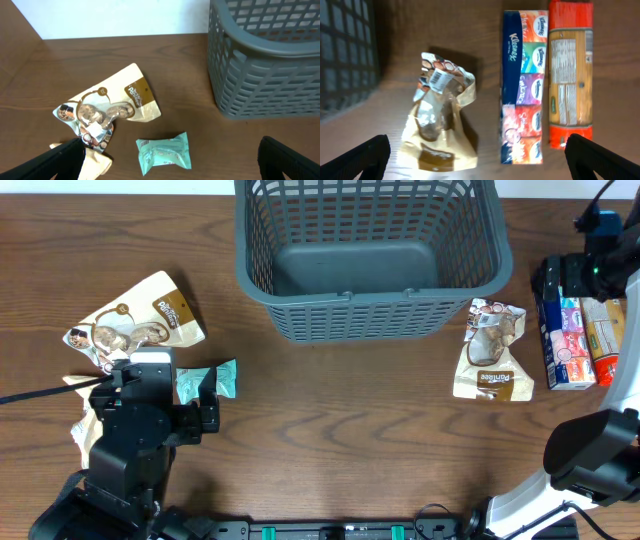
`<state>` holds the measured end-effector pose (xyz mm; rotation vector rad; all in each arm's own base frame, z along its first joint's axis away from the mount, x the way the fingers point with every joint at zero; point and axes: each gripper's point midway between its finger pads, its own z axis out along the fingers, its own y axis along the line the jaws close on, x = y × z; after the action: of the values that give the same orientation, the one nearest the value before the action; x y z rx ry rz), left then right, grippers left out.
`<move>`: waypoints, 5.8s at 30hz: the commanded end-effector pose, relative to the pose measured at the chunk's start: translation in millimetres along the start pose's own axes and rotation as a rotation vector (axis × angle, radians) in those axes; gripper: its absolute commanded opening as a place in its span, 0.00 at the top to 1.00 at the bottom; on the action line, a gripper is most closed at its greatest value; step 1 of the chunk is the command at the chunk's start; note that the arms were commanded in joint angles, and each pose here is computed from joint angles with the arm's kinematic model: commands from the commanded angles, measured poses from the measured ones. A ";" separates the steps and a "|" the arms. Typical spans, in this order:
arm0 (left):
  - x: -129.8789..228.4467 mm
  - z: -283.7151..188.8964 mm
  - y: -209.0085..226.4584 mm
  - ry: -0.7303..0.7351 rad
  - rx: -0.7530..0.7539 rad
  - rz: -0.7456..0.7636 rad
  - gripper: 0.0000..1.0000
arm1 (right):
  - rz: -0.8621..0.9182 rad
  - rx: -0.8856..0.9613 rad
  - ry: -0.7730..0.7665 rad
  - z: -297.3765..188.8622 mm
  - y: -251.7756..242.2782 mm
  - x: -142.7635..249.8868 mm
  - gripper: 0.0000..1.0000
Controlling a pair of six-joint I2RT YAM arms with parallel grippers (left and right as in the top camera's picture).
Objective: Pack container
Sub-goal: 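Reach right gripper to the blue tissue multi-pack and grasp it, then lift the tissue pack and carry it over the basket with right gripper, then open right gripper to drop tissue pack into basket, withdraw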
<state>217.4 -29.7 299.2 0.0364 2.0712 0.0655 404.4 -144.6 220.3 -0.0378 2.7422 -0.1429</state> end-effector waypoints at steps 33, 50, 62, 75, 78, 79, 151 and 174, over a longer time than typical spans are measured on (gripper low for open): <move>11.7 -3.4 6.5 0.050 -0.025 0.026 0.01 | 0.121 0.058 0.044 100.3 -58.5 71.6 0.01; 23.1 -4.3 9.3 0.095 -0.034 0.049 0.01 | 0.137 0.031 0.213 152.6 -56.9 109.2 0.01; 23.1 -4.3 9.3 0.095 -0.034 0.049 0.01 | 0.153 0.004 0.292 178.6 -55.8 131.2 0.01; 23.1 -4.3 9.3 0.095 -0.034 0.049 0.01 | 0.200 -0.047 0.325 201.9 -49.5 144.4 0.98; 23.1 -4.3 9.3 0.095 -0.034 0.049 0.01 | 0.240 -0.037 0.319 202.4 -50.5 142.9 0.99; 23.1 -4.3 9.3 0.095 -0.034 0.049 0.01 | 0.251 -0.034 0.317 202.1 -51.1 141.9 0.98; 23.3 -4.4 9.4 0.096 -0.035 0.050 0.01 | -0.407 -0.326 -0.117 -16.6 275.9 -67.2 0.99; 23.3 -4.4 9.4 0.096 -0.035 0.050 0.01 | -0.400 -0.314 -0.184 -15.9 276.9 -83.6 0.01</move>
<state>202.7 -21.8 276.2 0.0766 2.1784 0.1266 465.7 136.9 205.6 -0.6740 2.5979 0.1923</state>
